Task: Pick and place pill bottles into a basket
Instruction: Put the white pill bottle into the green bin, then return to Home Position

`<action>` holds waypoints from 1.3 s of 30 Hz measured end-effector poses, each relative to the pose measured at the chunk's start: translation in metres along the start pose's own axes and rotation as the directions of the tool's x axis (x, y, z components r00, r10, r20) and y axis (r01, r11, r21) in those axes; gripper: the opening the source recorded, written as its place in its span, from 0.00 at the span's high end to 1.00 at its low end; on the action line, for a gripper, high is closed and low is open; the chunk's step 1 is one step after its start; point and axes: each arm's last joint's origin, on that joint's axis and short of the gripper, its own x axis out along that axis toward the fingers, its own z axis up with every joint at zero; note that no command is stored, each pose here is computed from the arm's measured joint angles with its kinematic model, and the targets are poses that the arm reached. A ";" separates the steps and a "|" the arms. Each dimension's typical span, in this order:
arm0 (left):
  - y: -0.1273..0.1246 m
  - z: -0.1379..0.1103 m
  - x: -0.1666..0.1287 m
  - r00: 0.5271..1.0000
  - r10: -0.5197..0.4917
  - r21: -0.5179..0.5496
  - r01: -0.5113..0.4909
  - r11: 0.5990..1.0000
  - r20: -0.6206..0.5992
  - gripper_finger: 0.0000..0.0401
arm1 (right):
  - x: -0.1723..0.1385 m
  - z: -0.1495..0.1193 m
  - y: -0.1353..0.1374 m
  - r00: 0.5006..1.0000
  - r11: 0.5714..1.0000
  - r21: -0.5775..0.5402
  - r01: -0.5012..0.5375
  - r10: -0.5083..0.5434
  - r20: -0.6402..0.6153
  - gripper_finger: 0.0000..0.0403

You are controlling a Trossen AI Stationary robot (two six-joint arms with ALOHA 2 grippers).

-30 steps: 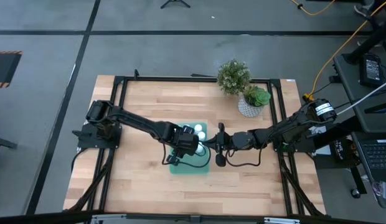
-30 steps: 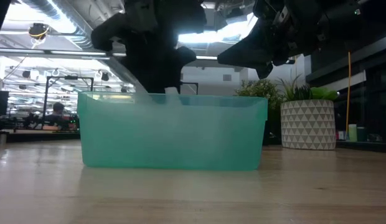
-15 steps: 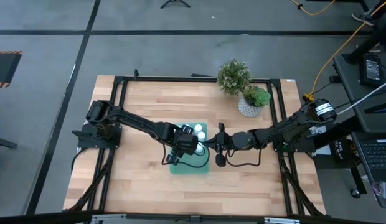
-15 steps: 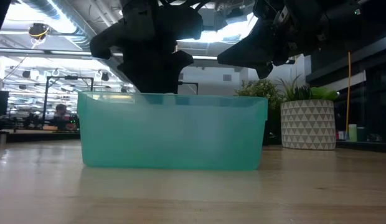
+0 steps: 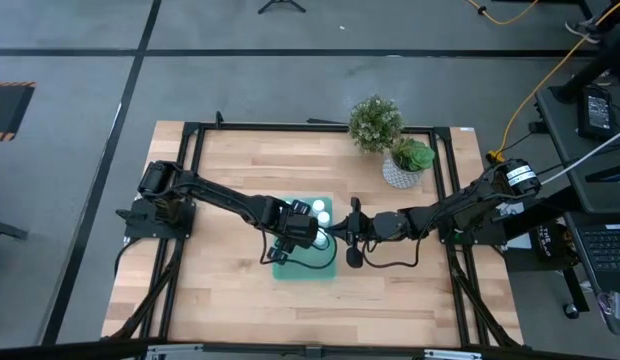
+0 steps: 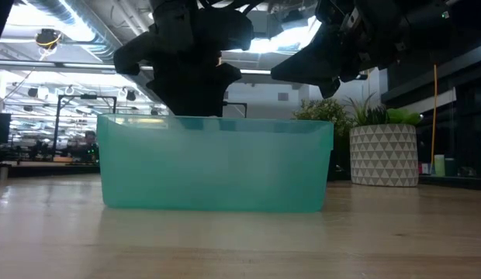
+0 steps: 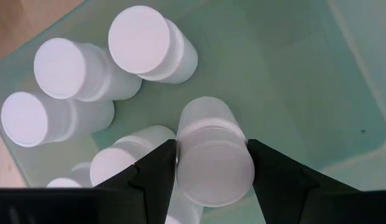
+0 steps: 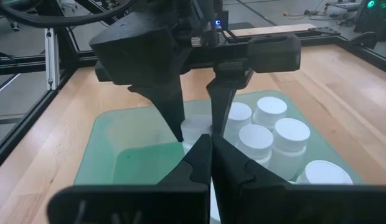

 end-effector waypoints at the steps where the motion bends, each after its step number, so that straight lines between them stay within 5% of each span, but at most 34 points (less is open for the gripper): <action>1: 0.000 0.000 0.000 1.000 0.000 0.001 0.000 1.000 0.000 0.53 | 0.000 0.000 0.000 1.000 1.000 0.000 0.000 0.000 0.000 0.98; 13: 0.000 -0.001 0.000 1.000 -0.003 0.007 0.003 1.000 -0.007 0.60 | 0.000 0.000 0.000 1.000 1.000 0.000 0.000 0.000 0.000 0.98; 21: 0.000 -0.001 0.000 1.000 -0.001 -0.007 0.001 1.000 -0.007 0.47 | 0.000 0.000 0.000 1.000 1.000 0.000 0.000 0.000 0.000 0.98; 27: 0.000 -0.001 -0.002 1.000 0.008 0.010 -0.008 1.000 -0.006 0.47 | 0.000 0.000 0.000 1.000 1.000 0.000 0.000 0.000 0.000 0.98; 39: 0.006 -0.007 -0.043 0.994 0.103 0.001 -0.103 0.995 0.047 0.47 | 0.000 -0.001 0.000 1.000 1.000 -0.002 0.001 -0.001 -0.006 0.98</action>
